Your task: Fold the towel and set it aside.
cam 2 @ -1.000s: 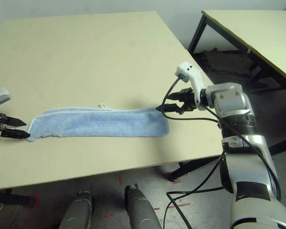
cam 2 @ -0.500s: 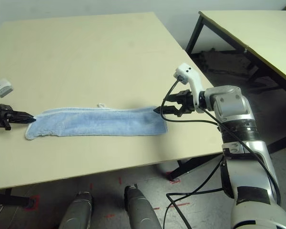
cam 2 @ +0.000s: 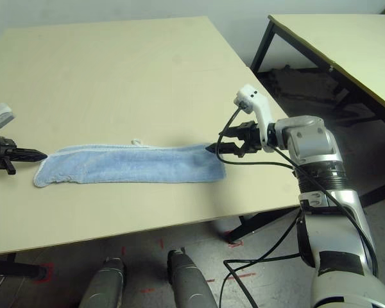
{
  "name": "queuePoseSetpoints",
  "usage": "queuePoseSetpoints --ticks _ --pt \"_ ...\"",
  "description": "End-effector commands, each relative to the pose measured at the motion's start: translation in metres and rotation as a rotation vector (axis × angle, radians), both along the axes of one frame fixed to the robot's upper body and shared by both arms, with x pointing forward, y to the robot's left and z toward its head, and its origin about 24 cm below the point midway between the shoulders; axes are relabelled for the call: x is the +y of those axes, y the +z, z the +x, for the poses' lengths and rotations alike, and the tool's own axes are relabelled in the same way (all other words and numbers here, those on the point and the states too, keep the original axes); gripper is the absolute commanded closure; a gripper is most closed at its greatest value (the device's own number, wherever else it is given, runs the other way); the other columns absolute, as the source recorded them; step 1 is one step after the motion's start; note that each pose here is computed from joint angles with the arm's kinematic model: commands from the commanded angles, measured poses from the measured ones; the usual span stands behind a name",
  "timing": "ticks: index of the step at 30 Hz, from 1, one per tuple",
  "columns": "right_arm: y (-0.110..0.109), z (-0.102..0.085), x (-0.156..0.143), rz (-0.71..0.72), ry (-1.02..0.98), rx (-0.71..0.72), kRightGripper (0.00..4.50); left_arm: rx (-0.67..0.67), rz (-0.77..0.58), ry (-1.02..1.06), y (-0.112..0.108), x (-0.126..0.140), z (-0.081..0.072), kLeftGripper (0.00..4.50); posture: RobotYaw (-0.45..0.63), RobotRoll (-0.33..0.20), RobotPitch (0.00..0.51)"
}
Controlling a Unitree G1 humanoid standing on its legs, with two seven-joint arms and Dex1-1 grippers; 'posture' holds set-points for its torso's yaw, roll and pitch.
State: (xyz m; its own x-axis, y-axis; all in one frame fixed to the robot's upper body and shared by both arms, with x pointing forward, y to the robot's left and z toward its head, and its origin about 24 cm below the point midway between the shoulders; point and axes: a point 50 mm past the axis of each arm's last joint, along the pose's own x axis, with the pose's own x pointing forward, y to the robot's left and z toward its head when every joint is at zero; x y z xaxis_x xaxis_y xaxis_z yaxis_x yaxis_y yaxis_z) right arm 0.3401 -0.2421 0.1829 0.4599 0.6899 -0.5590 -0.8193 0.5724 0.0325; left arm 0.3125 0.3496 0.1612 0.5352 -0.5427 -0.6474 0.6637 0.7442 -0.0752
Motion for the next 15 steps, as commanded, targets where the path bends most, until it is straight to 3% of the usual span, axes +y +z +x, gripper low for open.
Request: queuePoseSetpoints --ticks 1,10,15 --pt "0.0 -0.002 0.001 0.003 0.012 -0.007 0.0 -0.005 0.018 0.021 0.005 0.008 -0.004 3.22 0.02 0.0 0.176" --pt "-0.003 -0.003 0.002 0.008 0.016 -0.007 0.0 0.1 -0.018 0.071 -0.005 0.014 -0.013 0.13 0.02 0.0 0.175" --pt "-0.003 -0.003 0.002 0.007 0.016 -0.008 0.0 0.13 -0.01 0.073 -0.015 0.01 -0.013 0.04 0.01 0.0 0.174"
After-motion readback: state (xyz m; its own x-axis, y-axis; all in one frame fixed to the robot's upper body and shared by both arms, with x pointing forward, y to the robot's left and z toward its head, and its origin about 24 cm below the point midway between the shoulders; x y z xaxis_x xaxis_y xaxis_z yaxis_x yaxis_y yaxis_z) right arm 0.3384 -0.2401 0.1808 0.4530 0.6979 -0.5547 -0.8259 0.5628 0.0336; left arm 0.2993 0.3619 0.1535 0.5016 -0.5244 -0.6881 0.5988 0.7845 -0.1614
